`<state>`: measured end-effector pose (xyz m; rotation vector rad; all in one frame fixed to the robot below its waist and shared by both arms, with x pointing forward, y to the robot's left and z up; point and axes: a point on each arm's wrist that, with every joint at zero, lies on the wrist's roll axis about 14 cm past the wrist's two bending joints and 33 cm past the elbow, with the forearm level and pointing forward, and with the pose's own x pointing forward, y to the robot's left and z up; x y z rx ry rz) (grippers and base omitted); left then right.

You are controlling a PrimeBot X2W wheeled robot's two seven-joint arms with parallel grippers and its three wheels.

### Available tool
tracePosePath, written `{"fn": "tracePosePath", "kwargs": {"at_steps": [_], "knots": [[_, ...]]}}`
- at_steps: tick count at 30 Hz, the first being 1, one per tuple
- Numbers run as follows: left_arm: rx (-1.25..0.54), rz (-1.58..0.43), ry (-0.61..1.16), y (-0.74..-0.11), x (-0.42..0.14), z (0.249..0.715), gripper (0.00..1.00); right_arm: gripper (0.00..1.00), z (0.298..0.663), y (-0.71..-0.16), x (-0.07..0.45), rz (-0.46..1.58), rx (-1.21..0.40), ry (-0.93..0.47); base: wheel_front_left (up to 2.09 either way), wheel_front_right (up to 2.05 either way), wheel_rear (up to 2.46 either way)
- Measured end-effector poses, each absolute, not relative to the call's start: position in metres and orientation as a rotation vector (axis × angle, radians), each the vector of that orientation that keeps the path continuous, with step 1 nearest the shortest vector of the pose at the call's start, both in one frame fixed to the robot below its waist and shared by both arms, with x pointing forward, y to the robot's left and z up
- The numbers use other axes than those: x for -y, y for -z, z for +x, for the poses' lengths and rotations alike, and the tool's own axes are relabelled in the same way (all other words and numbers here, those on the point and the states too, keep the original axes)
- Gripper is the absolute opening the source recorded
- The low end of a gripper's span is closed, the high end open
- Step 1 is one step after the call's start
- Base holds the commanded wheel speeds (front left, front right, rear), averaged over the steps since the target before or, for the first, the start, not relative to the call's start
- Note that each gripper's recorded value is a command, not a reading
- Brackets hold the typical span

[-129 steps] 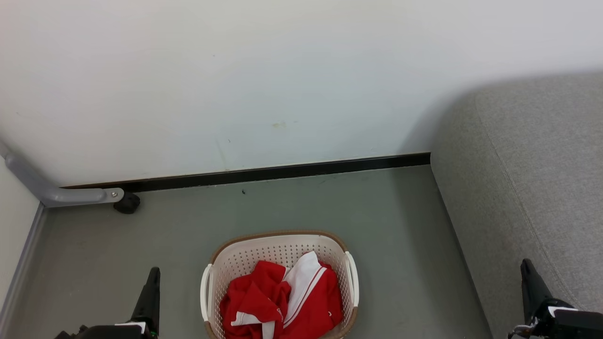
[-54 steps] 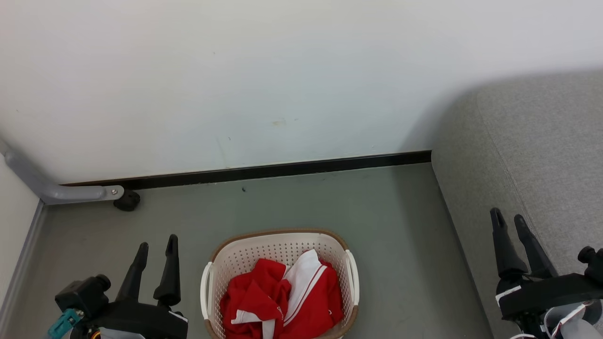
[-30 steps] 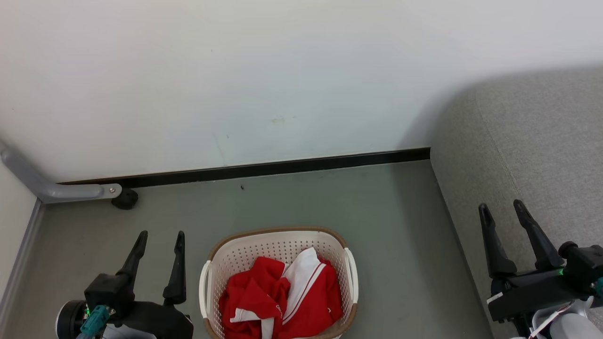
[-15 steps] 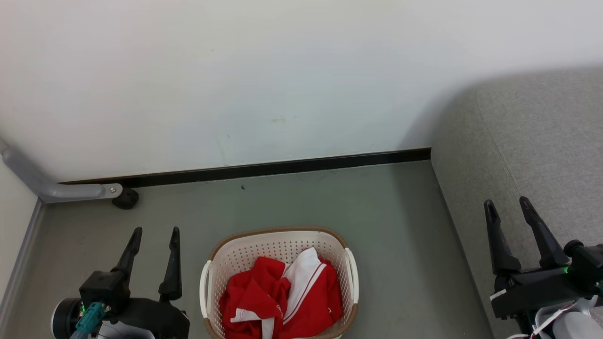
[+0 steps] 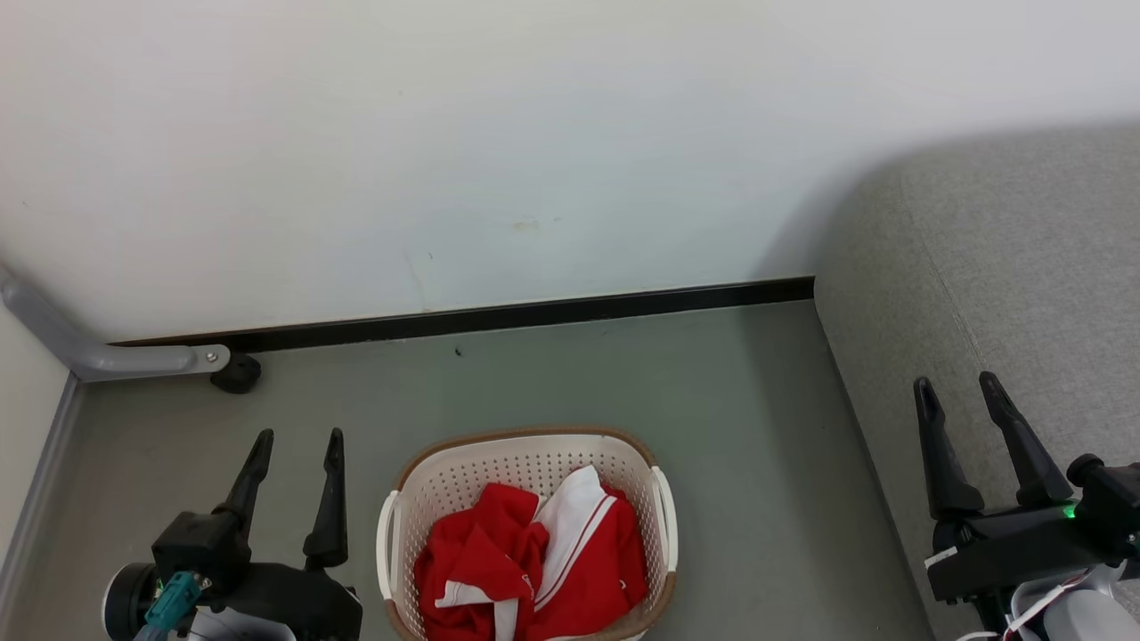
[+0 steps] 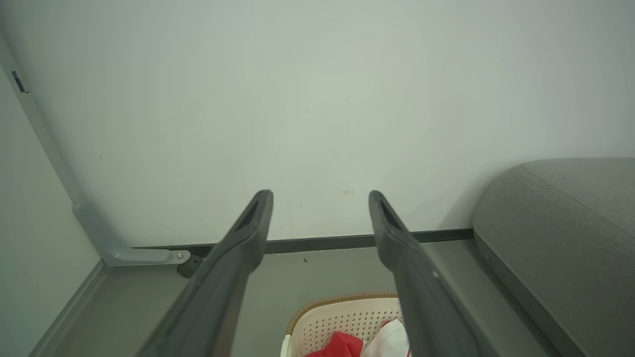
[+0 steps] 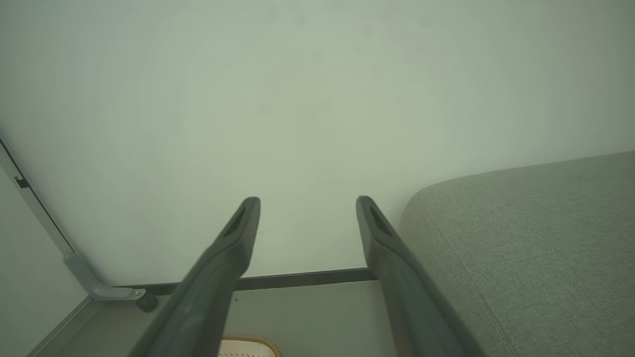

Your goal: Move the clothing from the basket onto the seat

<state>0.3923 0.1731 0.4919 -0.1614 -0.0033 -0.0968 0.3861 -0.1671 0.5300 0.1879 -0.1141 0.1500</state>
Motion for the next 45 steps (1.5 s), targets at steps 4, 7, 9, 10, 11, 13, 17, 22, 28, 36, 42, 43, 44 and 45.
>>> {"fn": "tracePosePath", "kwargs": {"at_steps": [4, 7, 9, 10, 11, 13, 17, 22, 28, 36, 42, 43, 44, 45], "knots": [[0.003, -0.165, 0.097, -0.491, -0.174, 0.393, 1.00, 1.00, 0.387, -0.529, 0.168, 0.193, 0.112, -0.147, 0.00, 0.00, 0.00], [0.005, -0.163, 0.090, -0.492, -0.177, 0.395, 1.00, 1.00, 0.388, -0.527, 0.168, 0.188, 0.109, -0.149, 0.00, 0.00, 0.00], [0.004, -0.152, 0.090, -0.491, -0.177, 0.396, 1.00, 1.00, 0.389, -0.526, 0.167, 0.186, 0.107, -0.151, 0.00, 0.00, 0.00], [0.002, -0.152, 0.088, -0.490, -0.177, 0.396, 1.00, 1.00, 0.389, -0.526, 0.166, 0.186, 0.106, -0.150, 0.00, 0.00, 0.00], [0.001, -0.153, 0.087, -0.489, -0.178, 0.397, 1.00, 1.00, 0.390, -0.525, 0.166, 0.186, 0.105, -0.149, 0.00, 0.00, 0.00], [0.000, -0.156, 0.086, -0.489, -0.178, 0.398, 1.00, 1.00, 0.391, -0.524, 0.167, 0.187, 0.103, -0.146, 0.00, 0.00, 0.00], [-0.008, -0.161, 0.084, -0.485, -0.179, 0.402, 1.00, 1.00, 0.393, -0.518, 0.166, 0.191, 0.089, -0.142, 0.00, 0.00, 0.00], [-0.015, -0.159, 0.084, -0.482, -0.179, 0.406, 1.00, 1.00, 0.395, -0.512, 0.165, 0.198, 0.073, -0.141, 0.00, 0.00, 0.00], [-0.009, -0.163, 0.099, -0.482, -0.175, 0.417, 1.00, 1.00, 0.398, -0.501, 0.165, 0.209, 0.045, -0.128, 0.00, 0.00, 0.00], [-0.036, -0.163, 0.121, -0.470, -0.172, 0.429, 1.00, 1.00, 0.410, -0.493, 0.166, 0.216, 0.030, -0.118, 0.00, 0.00, 0.00], [-0.046, -0.168, 0.141, -0.463, -0.167, 0.442, 1.00, 1.00, 0.414, -0.478, 0.168, 0.225, -0.008, -0.097, 0.00, 0.00, 0.00], [-0.048, -0.168, 0.143, -0.462, -0.166, 0.444, 1.00, 1.00, 0.415, -0.476, 0.168, 0.227, -0.013, -0.095, 0.00, 0.00, 0.00], [-0.053, -0.169, 0.146, -0.460, -0.165, 0.445, 1.00, 1.00, 0.416, -0.474, 0.168, 0.228, -0.017, -0.093, 0.00, 0.00, 0.00], [-0.060, -0.170, 0.148, -0.457, -0.164, 0.446, 1.00, 1.00, 0.418, -0.473, 0.168, 0.230, -0.019, -0.091, 0.00, 0.00, 0.00]]}}
